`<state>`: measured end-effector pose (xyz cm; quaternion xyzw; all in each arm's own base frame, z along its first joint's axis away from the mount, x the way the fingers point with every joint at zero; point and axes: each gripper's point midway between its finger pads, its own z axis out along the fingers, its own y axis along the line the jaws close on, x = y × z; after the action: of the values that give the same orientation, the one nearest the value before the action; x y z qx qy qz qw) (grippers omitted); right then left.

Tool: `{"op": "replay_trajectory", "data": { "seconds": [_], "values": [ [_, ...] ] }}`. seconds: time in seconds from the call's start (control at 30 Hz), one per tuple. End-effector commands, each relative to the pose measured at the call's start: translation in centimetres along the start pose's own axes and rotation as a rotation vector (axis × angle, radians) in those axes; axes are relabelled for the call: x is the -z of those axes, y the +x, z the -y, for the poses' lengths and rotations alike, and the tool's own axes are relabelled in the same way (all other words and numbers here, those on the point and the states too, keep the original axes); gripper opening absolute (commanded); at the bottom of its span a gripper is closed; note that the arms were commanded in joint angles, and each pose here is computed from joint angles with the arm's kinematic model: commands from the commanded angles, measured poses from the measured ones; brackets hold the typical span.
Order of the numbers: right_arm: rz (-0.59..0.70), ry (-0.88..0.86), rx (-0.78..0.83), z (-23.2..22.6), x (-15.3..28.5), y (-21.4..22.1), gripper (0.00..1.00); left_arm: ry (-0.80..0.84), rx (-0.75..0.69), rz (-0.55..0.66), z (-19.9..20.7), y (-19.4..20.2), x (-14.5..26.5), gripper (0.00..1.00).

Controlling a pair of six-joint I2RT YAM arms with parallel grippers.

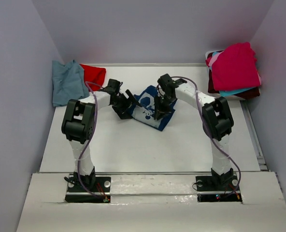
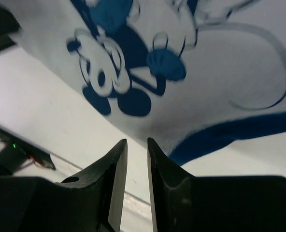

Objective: Fold and stack the t-shirts
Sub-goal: Fold the tshirt

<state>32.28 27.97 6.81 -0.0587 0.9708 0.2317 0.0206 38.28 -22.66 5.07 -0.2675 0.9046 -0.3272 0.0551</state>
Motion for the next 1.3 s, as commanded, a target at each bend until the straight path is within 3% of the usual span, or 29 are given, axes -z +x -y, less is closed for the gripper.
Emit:
{"op": "replay_trajectory", "data": {
  "seconds": [0.0,0.3,0.5,0.8,1.1,1.27],
  "values": [
    [0.169,0.052,-0.044,-0.4,3.2,-6.0,0.29,0.003,-0.022,0.017,0.6,-0.7,0.6,0.99],
    [0.285,0.104,-0.076,1.5,5.8,-13.1,0.29,-0.038,-0.050,0.017,1.0,-3.6,-1.0,0.99],
    [0.306,0.191,-0.117,5.2,5.5,-14.0,0.29,-0.031,-0.053,0.013,2.0,-4.6,-1.7,0.99],
    [0.280,0.415,-0.137,10.6,3.1,-12.9,0.29,-0.017,-0.048,0.019,2.9,-6.1,-2.2,0.99],
    [0.139,0.417,-0.157,12.1,0.6,-8.8,0.29,0.003,-0.059,0.025,3.9,-8.3,-1.9,0.99],
    [0.065,0.317,-0.156,11.1,-0.2,-5.6,0.29,0.016,-0.082,0.004,4.6,-8.8,-2.4,0.99]
  ]
}}
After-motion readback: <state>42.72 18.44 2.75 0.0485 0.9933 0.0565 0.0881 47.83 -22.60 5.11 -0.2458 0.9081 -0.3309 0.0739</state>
